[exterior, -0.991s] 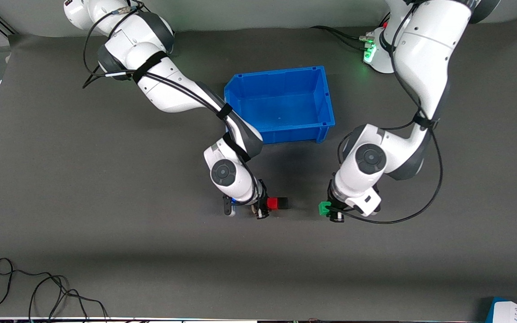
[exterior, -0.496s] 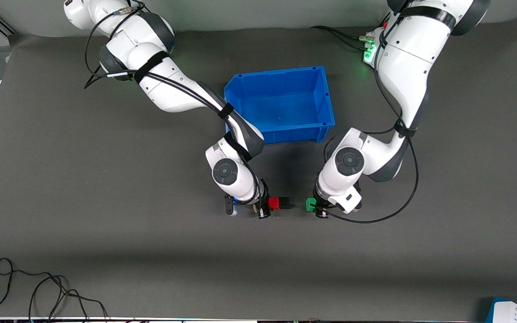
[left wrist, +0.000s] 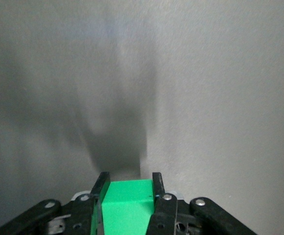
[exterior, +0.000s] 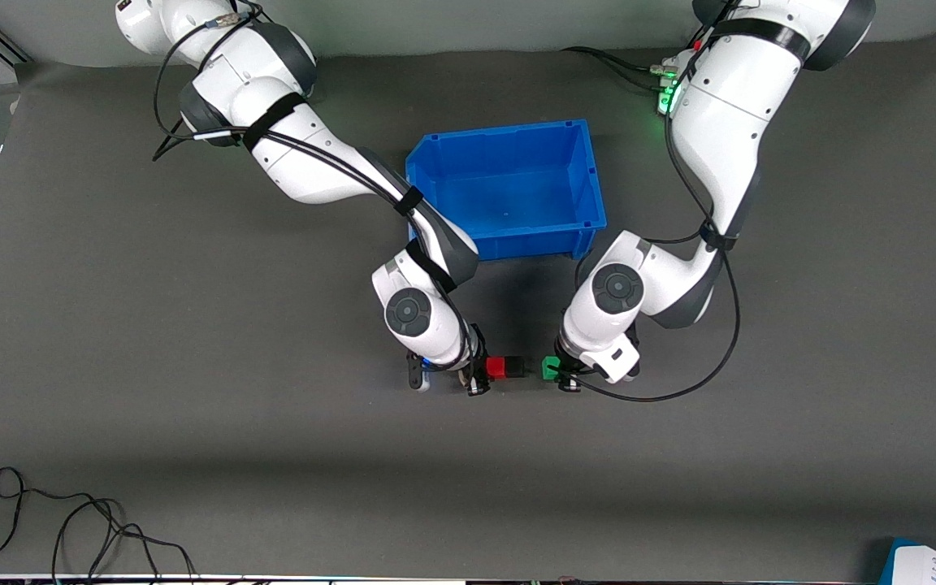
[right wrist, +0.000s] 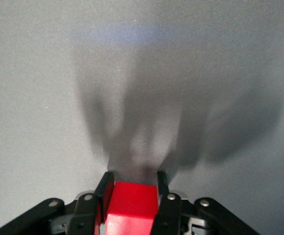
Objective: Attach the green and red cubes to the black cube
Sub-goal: 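Press the red and green cubes against the black cube with both grippers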
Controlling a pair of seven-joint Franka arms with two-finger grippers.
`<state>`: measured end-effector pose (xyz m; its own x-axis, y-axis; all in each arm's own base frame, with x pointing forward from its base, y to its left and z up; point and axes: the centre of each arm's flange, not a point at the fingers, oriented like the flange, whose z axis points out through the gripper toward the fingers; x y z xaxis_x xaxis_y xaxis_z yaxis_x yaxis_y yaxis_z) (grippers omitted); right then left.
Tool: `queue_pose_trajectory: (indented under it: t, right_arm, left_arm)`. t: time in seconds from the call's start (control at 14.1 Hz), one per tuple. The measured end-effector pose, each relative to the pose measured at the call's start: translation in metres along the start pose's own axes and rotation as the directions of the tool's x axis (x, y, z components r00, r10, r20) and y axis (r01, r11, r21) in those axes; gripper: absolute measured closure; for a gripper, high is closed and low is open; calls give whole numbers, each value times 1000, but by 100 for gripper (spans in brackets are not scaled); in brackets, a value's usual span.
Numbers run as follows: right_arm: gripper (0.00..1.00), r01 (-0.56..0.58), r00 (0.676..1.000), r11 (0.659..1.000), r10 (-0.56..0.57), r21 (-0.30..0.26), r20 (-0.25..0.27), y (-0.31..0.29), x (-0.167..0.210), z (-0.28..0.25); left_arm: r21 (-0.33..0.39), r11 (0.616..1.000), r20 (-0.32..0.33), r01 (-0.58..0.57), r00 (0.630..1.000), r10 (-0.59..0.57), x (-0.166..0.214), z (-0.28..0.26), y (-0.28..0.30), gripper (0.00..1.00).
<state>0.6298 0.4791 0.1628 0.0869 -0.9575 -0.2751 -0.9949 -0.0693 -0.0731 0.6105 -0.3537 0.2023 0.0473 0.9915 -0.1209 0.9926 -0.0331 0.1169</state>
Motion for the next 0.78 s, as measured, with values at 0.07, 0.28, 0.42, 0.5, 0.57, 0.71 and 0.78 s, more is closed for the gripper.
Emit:
queue_pose_trajectory:
  t: [0.07,0.28,0.42,0.5,0.57,0.71,0.78]
  right_arm:
    - [60,0,1000,1000,0,0,0,0,0,0]
    - [60,0,1000,1000,0,0,0,0,0,0]
    - [60,0,1000,1000,0,0,0,0,0,0]
    - [60,0,1000,1000,0,0,0,0,0,0]
    - [60,0,1000,1000,0,0,0,0,0,0]
    - [60,0,1000,1000,0,-1,-1,0,0,0]
    - [60,0,1000,1000,0,-1,-1,0,0,0]
  left_arm:
    - [3,1000,0,-4,1000,4,-3,2,-2,63]
    - [5,1000,3,2,1000,-2,-13,7,-6,63]
    - [3,1000,8,3,1000,-3,-18,11,-4,63]
    - [4,1000,9,3,1000,-3,-20,14,-4,63]
    - [4,1000,10,2,1000,-2,-22,17,-4,63]
    - [5,1000,9,1,1000,-1,-24,19,-4,63]
    - [4,1000,10,2,1000,-2,-23,19,-4,63]
